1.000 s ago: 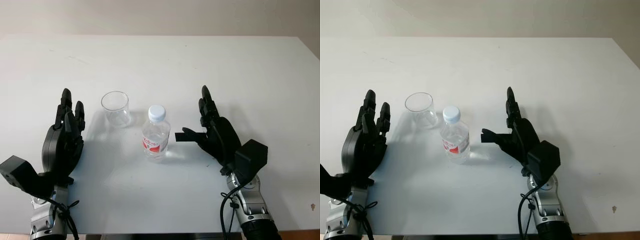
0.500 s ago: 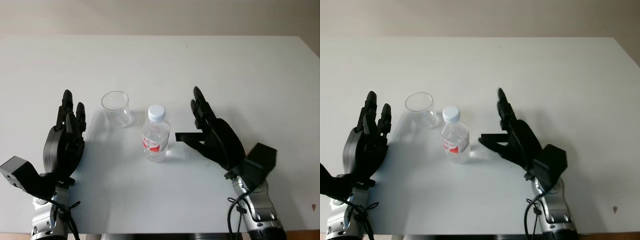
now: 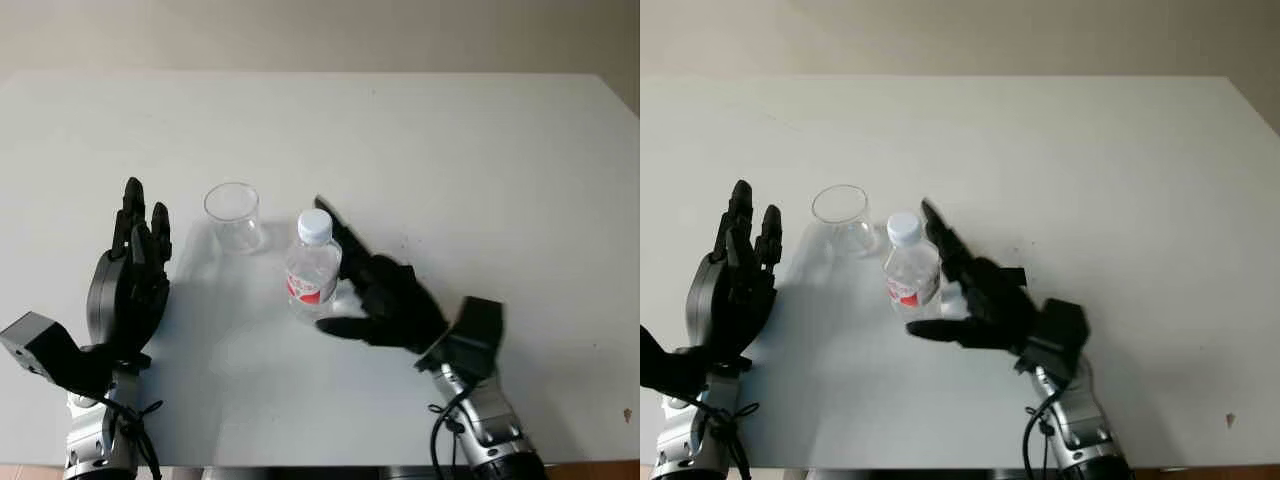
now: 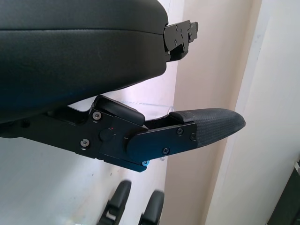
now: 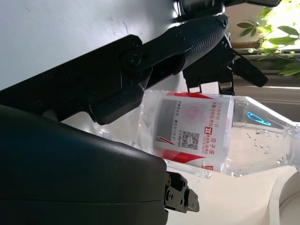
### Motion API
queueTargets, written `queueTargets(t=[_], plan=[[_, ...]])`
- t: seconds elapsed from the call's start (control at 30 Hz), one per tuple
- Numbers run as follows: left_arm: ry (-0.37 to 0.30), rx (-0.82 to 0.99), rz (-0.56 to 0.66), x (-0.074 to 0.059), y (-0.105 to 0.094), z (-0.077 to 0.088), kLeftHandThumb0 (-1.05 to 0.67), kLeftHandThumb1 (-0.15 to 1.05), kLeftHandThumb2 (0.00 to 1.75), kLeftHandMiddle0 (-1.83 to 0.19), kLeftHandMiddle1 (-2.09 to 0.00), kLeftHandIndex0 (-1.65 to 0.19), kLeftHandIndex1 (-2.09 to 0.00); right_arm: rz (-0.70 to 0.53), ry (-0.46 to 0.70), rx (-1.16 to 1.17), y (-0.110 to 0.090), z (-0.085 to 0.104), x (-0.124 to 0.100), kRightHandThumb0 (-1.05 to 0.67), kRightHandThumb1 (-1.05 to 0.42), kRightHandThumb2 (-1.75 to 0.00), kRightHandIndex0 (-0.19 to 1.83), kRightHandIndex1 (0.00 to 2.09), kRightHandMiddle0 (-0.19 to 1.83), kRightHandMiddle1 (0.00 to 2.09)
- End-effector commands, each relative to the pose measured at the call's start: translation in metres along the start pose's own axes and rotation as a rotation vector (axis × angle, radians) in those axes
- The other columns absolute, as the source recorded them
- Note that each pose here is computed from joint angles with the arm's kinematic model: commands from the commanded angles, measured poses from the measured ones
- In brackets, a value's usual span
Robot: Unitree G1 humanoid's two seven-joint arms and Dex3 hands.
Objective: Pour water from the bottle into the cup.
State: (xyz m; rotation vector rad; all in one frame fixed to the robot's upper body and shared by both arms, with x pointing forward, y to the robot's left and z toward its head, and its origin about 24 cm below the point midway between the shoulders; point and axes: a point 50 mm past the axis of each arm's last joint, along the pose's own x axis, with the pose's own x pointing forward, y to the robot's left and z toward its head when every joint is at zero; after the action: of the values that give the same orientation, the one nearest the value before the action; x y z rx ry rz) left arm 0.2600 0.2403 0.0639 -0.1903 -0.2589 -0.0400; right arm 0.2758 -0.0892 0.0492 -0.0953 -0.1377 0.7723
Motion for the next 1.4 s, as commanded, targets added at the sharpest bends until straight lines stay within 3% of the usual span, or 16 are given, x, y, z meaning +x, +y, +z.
queueTargets(t=[0.0, 0.2, 0.5, 0.6, 0.63, 0.67, 0.7, 0.73, 0.77, 0.8, 0.87, 0.97, 1.2, 1.37], plan=[[0.061, -0.019, 0.022, -0.011, 0.0, -0.015, -0.81, 1.05, 0.62, 0.19, -0.05, 0.19, 0.0, 0.003, 0.015, 0.016, 0.006, -0.007, 0.005, -1.0, -0.91, -0.05, -0.19, 0.0, -0.19, 0.0], [0.06, -0.026, 0.018, -0.01, -0.001, -0.016, -0.8, 1.05, 0.62, 0.19, -0.05, 0.19, 0.0, 0.005, 0.029, 0.024, 0.009, -0.015, 0.016, -1.02, -0.92, -0.06, -0.19, 0.0, -0.19, 0.0], [0.061, -0.03, 0.023, -0.007, -0.001, -0.015, -0.79, 1.05, 0.61, 0.18, -0.06, 0.19, -0.01, 0.012, -0.016, 0.067, 0.013, -0.011, 0.027, -0.98, -0.91, -0.05, -0.19, 0.0, -0.19, 0.0], [0.059, -0.031, 0.019, -0.007, -0.002, -0.015, -0.79, 1.05, 0.62, 0.18, -0.05, 0.19, -0.01, 0.041, -0.032, 0.091, 0.012, -0.007, 0.031, -0.93, -0.88, -0.04, -0.08, 0.06, -0.03, 0.09], [0.059, -0.032, 0.02, -0.007, -0.002, -0.016, -0.79, 1.05, 0.62, 0.19, -0.05, 0.19, 0.0, 0.05, -0.034, 0.117, 0.012, -0.006, 0.032, -0.89, -0.86, -0.05, -0.01, 0.19, 0.05, 0.27], [0.059, -0.032, 0.021, -0.007, -0.002, -0.016, -0.79, 1.05, 0.62, 0.19, -0.05, 0.19, 0.0, 0.06, -0.034, 0.135, 0.011, -0.005, 0.034, -0.81, -0.82, -0.05, -0.07, 0.85, -0.06, 1.02], [0.057, -0.031, 0.02, -0.007, -0.002, -0.016, -0.79, 1.05, 0.62, 0.19, -0.05, 0.19, 0.0, 0.074, -0.037, 0.137, 0.011, -0.004, 0.034, -0.77, -0.8, -0.05, -0.11, 1.27, -0.1, 1.42], [0.056, -0.031, 0.02, -0.007, -0.001, -0.016, -0.79, 1.05, 0.63, 0.19, -0.05, 0.19, 0.0, 0.088, -0.038, 0.124, 0.01, -0.003, 0.035, -0.71, -0.8, -0.05, -0.05, 1.56, -0.03, 1.7], [0.055, -0.031, 0.02, -0.007, -0.001, -0.016, -0.79, 1.05, 0.63, 0.19, -0.05, 0.19, 0.0, 0.103, -0.038, 0.102, 0.009, -0.001, 0.035, -0.62, -0.81, -0.06, 0.16, 1.84, 0.16, 1.93], [0.054, -0.032, 0.019, -0.007, -0.001, -0.016, -0.79, 1.05, 0.63, 0.19, -0.05, 0.19, 0.0, 0.117, -0.036, 0.072, 0.007, 0.0, 0.035, -0.56, -0.82, -0.06, 0.33, 1.97, 0.32, 2.01], [0.053, -0.033, 0.021, -0.008, 0.0, -0.016, -0.79, 1.05, 0.62, 0.19, -0.05, 0.19, 0.0, 0.128, -0.026, 0.005, 0.005, 0.003, 0.035, -0.51, -0.9, -0.07, 0.79, 2.07, 0.76, 2.08], [0.052, -0.03, 0.026, -0.008, 0.0, -0.015, -0.79, 1.05, 0.61, 0.18, -0.05, 0.19, 0.0, 0.144, 0.004, -0.056, 0.002, 0.004, 0.034, -0.5, -1.02, -0.07, 1.25, 2.04, 1.14, 2.09], [0.054, -0.029, 0.03, -0.007, -0.001, -0.014, -0.79, 1.05, 0.62, 0.18, -0.05, 0.19, -0.02, 0.219, 0.022, -0.149, -0.002, 0.007, 0.029, -0.45, -1.05, -0.16, 1.71, 2.09, 1.63, 2.09], [0.055, -0.026, 0.03, -0.005, 0.0, -0.013, -0.79, 1.05, 0.61, 0.18, -0.05, 0.19, -0.01, 0.219, 0.027, -0.169, -0.003, 0.005, 0.026, -0.44, -1.05, -0.23, 1.7, 2.09, 1.63, 2.09]])
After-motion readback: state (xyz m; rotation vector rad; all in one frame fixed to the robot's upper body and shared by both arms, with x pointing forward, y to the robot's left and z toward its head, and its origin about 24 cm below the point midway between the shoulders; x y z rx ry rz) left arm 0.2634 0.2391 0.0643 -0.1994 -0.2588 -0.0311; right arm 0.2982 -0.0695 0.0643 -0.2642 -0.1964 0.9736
